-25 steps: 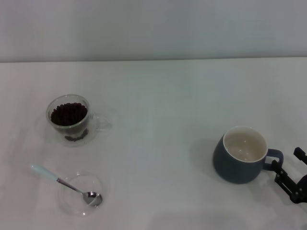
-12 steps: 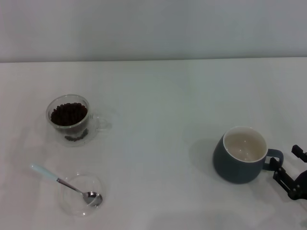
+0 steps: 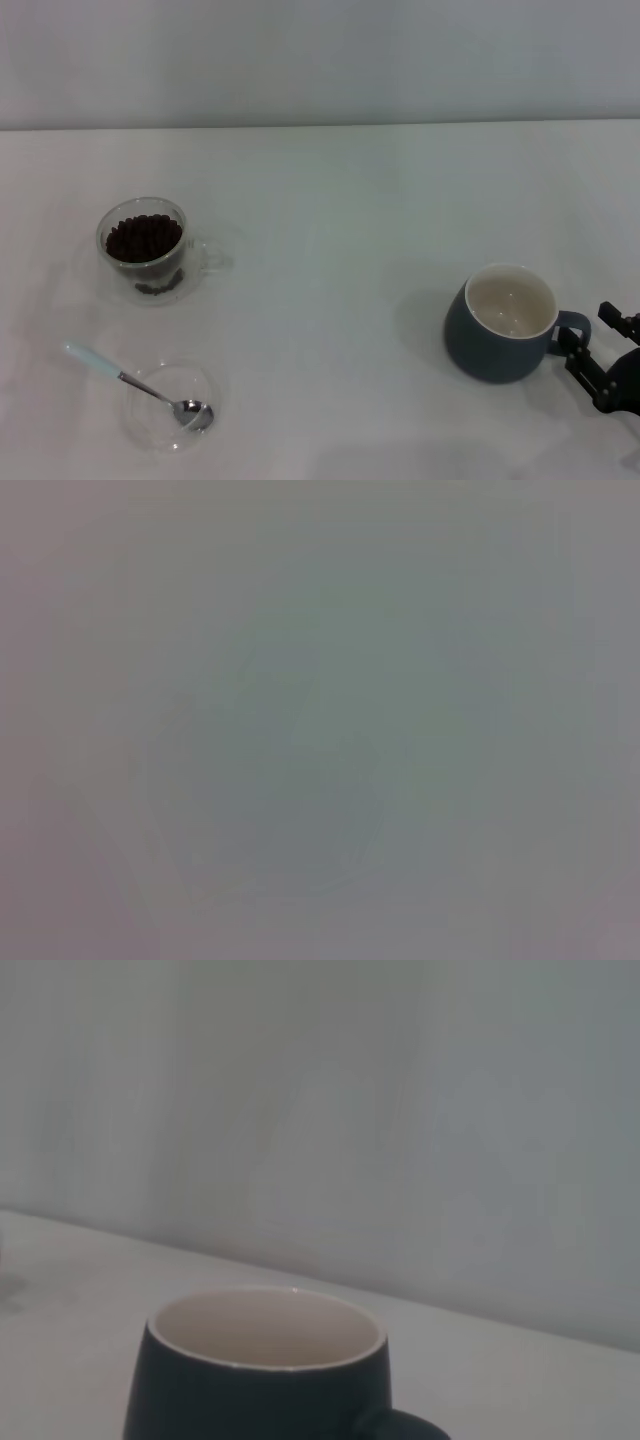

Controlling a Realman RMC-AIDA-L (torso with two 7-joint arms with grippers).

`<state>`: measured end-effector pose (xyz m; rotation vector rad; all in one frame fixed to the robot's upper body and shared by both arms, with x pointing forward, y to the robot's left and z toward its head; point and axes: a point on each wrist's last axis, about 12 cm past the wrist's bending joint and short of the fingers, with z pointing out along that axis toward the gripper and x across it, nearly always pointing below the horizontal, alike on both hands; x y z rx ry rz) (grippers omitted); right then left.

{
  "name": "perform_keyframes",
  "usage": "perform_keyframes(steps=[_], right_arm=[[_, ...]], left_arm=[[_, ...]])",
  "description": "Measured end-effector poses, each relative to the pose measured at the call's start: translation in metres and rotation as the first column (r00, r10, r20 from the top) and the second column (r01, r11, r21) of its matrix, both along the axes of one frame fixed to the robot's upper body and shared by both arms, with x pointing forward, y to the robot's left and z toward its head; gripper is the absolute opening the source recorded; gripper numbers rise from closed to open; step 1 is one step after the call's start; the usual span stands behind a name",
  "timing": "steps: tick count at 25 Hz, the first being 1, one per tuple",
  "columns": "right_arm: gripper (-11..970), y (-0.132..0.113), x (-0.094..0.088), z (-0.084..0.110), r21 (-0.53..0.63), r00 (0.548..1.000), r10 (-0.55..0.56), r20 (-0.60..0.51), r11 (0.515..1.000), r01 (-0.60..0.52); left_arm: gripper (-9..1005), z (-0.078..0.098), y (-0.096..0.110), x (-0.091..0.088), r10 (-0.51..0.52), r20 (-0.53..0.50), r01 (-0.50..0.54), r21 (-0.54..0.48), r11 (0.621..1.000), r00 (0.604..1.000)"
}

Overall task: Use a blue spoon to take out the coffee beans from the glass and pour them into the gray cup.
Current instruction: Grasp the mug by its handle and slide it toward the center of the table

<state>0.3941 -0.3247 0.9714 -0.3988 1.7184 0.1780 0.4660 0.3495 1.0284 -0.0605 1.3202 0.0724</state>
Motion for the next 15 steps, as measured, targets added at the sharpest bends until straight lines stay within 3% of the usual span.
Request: perform_keyframes(steps=[11, 15], right_arm=[[527, -0.0003, 0.0015, -0.0006, -0.005, 1.000, -0.013, -0.002, 1.000, 0.013], [347, -0.0006, 0.0015, -0.0008, -0.002, 1.000, -0.015, -0.005, 1.000, 0.015]], left_arm=[[622, -0.0008, 0.0008, -0.0016, 0.004, -0.004, -0.004, 0.001, 1.000, 1.000], [622, -0.0011, 0.0008, -0.0013, 0.004, -0.007, -0.004, 0.000, 1.000, 1.000]])
